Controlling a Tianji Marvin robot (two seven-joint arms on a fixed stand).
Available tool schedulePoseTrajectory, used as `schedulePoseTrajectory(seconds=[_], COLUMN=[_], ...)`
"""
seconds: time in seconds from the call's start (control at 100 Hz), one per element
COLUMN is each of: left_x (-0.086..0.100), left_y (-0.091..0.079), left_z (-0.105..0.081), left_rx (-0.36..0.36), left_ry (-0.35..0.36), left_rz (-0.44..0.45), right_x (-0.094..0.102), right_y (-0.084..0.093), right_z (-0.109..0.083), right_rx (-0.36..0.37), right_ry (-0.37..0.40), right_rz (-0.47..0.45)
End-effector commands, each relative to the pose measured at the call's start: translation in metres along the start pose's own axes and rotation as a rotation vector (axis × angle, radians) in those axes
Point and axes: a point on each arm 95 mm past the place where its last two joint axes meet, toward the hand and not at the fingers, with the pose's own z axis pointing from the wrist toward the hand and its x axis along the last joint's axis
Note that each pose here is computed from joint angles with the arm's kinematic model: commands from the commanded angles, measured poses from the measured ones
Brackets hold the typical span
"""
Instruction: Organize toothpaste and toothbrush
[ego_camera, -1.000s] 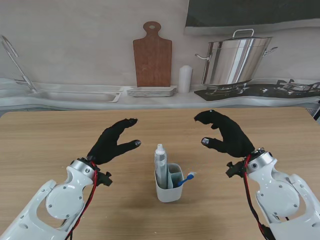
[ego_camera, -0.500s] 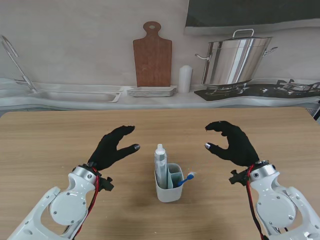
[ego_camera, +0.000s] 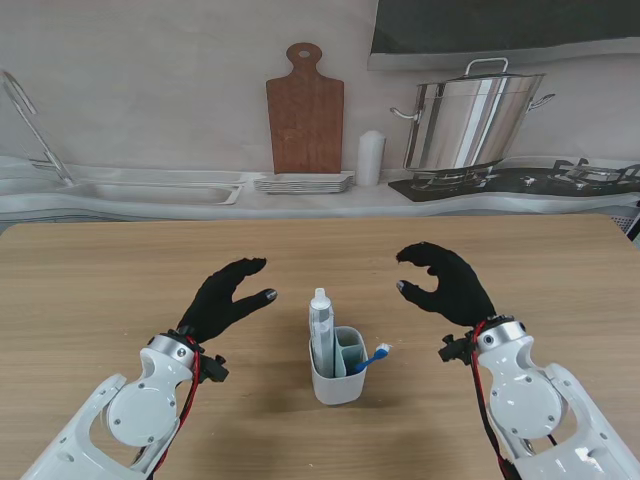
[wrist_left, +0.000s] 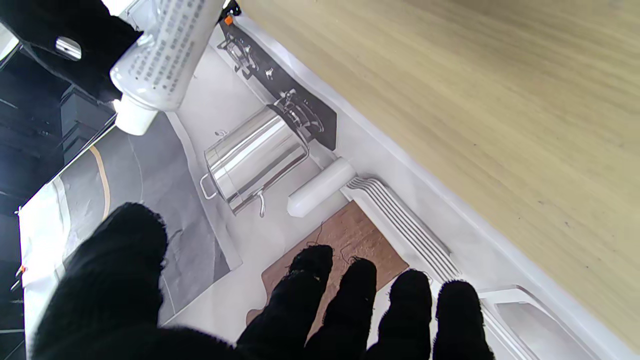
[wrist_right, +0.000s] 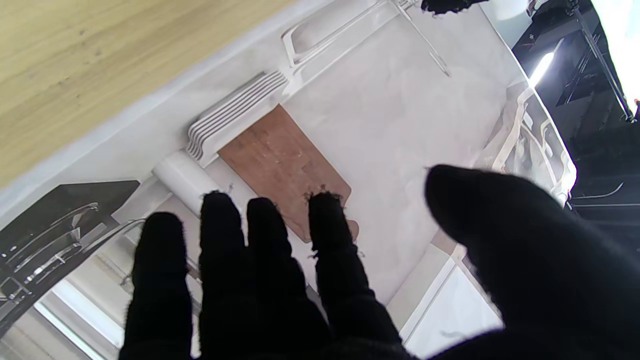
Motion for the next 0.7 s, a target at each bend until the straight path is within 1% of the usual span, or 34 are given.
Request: schedulePoseTrajectory(seconds=[0.0, 0.09, 0.23, 0.36, 0.57, 0.69], left_x=[0.002, 0.001, -0.004, -0.005, -0.005, -0.005], left_y=[-0.002, -0.006, -0.009, -0.011, -0.013, -0.013], left_z=[-0.001, -0.002, -0.001, -0.001, -0.005, -0.009], left_rx=[-0.003, 0.003, 0.000, -0.002, 0.016, 0.020], left_ry=[0.006, 0.002, -0.013, -0.021, -0.031, -0.032], left_rz=[0.001, 0.003, 0.000, 0.003, 0.015, 0.023], right_x=[0.005, 0.007, 0.006, 0.005, 0.001, -0.002], right_y=[-0.006, -0.009, -0.011, -0.012, -0.007, -0.008], right_z=[0.000, 0.002, 0.002, -0.002, -0.008, -0.012], right_rx=[0.009, 0.008, 0.028, 0.010, 0.007, -0.004], right_ry=[0.003, -0.004, -0.011, -0.020, -0.026, -0.036], right_rz=[0.006, 0.011, 0.002, -0.004, -0.033, -0.034])
